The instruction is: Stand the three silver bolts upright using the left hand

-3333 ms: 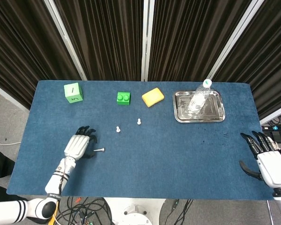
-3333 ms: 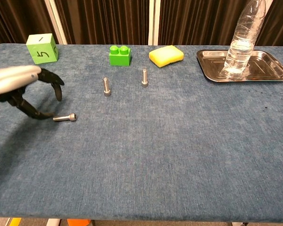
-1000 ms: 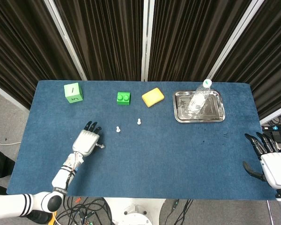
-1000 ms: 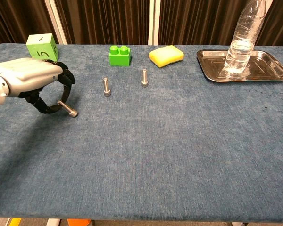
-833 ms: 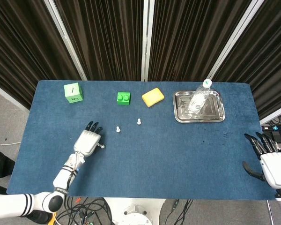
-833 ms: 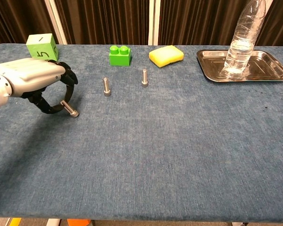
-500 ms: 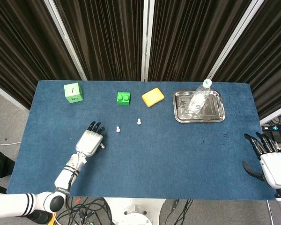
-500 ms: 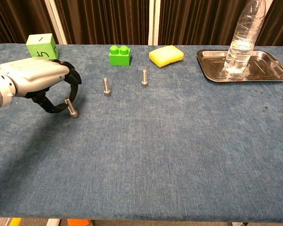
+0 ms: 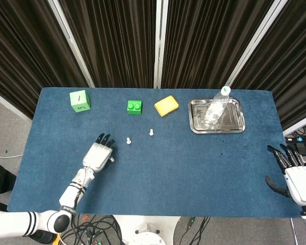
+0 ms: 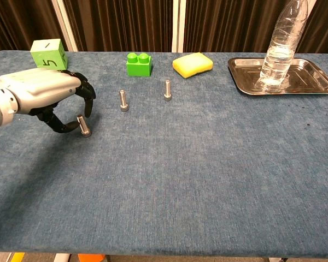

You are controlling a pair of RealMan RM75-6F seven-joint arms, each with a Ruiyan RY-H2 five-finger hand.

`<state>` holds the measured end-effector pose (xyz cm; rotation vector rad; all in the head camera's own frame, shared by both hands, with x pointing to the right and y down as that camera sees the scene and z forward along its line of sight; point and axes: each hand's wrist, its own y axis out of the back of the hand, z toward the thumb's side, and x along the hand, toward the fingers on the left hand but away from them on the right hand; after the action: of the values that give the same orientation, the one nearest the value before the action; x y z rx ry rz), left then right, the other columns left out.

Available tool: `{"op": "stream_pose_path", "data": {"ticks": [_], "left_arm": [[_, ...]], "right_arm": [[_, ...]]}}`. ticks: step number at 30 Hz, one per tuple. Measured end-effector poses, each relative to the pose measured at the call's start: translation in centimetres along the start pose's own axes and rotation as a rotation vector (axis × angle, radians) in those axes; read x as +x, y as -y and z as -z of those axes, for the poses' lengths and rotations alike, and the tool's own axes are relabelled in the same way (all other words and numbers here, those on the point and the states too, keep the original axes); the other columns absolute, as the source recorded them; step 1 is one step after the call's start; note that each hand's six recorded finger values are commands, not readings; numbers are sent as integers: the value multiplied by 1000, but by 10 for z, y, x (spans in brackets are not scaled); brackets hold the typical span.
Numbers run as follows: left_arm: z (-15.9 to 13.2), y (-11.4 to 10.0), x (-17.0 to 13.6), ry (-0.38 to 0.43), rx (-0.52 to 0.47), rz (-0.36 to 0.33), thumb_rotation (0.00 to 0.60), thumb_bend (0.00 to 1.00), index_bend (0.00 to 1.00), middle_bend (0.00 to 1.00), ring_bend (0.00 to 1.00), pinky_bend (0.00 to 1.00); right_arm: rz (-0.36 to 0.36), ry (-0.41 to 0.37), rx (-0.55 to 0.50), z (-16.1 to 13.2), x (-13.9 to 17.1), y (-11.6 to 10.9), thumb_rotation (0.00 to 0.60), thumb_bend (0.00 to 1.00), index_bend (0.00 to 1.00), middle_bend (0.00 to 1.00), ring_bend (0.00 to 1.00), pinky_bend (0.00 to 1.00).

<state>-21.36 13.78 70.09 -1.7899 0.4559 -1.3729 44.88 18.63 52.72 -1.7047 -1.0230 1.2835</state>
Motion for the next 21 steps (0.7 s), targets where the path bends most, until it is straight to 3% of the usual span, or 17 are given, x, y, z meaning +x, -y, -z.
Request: {"op": "stream_pose_path", "data": {"ticks": [3,10,14,17,21], "left_arm": [[1,-5,-4,-2,-34,-18,600,366,246,155,0,0],[32,-35,-22,-66,-226,-136,600,252,243,155,0,0],[87,-58,-51,-180,-332,-274,600,180,252,155,0,0],[131,-65,-87,-270,-329,-355,600,165,252,155,0,0],[171,-56,-139,-374,-256,-360,600,161,253,155,0,0]], "right_arm": [[0,-2,1,-1,0,0,600,254,59,177,0,0],[0,-5,1,0,-1,-2,600,255,59,177,0,0],[-7,-10,-3,2,-5,-1,600,254,57,166,0,0],[-7,-22,-1,1,-8,-1,600,255,55,144,0,0],[-5,-41,2,-3,-10,1,600,256,55,132,0,0]]}}
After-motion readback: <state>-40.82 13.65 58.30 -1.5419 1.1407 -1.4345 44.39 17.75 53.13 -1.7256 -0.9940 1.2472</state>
